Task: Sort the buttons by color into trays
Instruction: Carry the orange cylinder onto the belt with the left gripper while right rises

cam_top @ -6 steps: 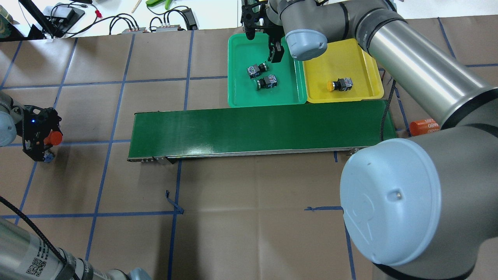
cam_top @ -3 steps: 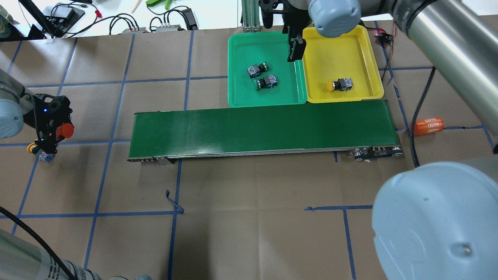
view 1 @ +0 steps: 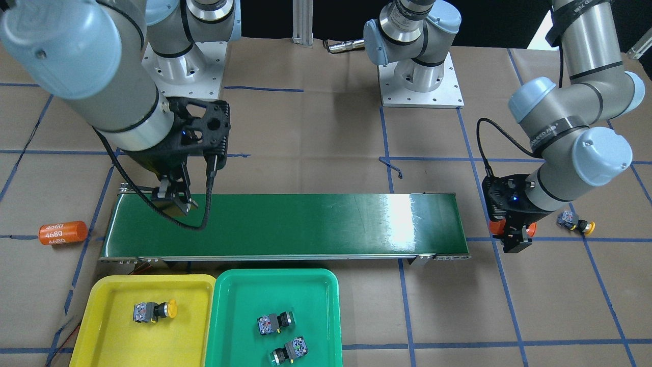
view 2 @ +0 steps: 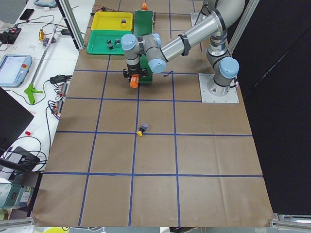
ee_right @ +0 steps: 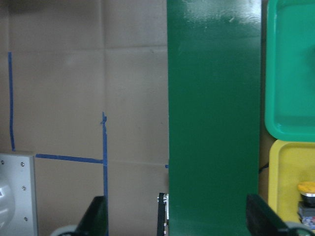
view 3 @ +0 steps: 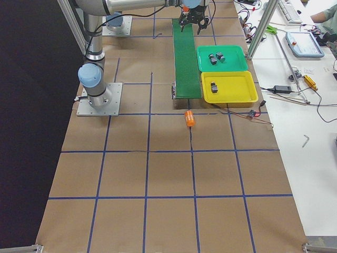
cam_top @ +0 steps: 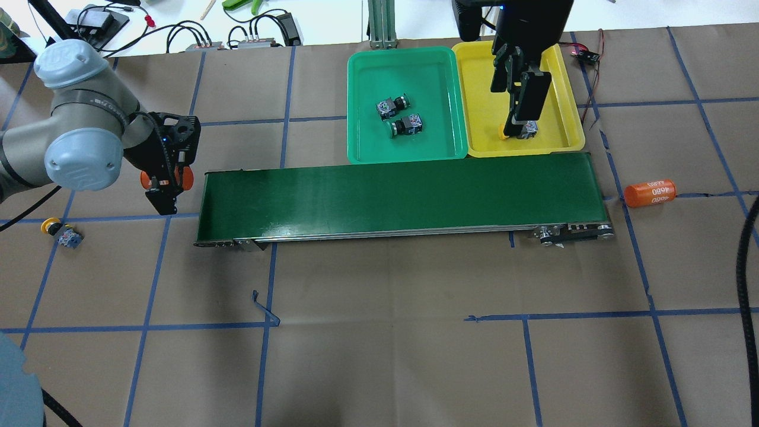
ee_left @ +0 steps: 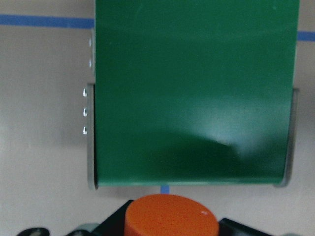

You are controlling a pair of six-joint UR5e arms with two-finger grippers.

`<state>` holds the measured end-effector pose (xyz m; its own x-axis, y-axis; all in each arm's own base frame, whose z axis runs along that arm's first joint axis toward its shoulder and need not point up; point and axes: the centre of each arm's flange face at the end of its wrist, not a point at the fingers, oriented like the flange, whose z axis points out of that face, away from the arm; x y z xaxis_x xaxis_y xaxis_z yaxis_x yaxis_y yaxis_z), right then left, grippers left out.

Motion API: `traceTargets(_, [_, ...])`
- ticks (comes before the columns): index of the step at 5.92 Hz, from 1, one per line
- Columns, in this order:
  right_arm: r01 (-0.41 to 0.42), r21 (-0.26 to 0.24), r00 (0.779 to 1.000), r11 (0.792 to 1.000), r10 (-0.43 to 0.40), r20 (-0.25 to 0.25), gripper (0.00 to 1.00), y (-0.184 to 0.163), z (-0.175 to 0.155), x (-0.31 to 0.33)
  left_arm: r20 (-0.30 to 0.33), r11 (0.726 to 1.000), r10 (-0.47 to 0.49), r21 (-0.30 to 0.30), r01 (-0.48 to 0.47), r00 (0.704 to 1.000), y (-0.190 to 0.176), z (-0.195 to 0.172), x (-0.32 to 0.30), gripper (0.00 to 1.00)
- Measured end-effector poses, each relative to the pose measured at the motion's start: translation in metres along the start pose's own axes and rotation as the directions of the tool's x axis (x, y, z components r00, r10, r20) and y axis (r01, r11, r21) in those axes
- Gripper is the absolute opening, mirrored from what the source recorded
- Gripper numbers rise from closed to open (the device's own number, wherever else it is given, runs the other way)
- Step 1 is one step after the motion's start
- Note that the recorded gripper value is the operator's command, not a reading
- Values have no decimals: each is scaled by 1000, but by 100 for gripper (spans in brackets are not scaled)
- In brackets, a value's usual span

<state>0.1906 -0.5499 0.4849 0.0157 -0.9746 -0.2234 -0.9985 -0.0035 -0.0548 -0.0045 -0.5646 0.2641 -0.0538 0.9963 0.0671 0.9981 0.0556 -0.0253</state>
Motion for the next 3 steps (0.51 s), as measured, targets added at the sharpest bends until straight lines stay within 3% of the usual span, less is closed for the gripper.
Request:
traceTargets(1, [2, -12, 1000, 1000, -2, -10, 100, 4, 14, -16, -12, 1000, -22, 10, 22, 1000, -29, 7, 10, 22])
traceTargets(3, [5, -16, 997, 1000, -6, -81, 100, 9, 50, -33, -23, 999, -32, 32, 33, 999, -63, 24, 17, 29])
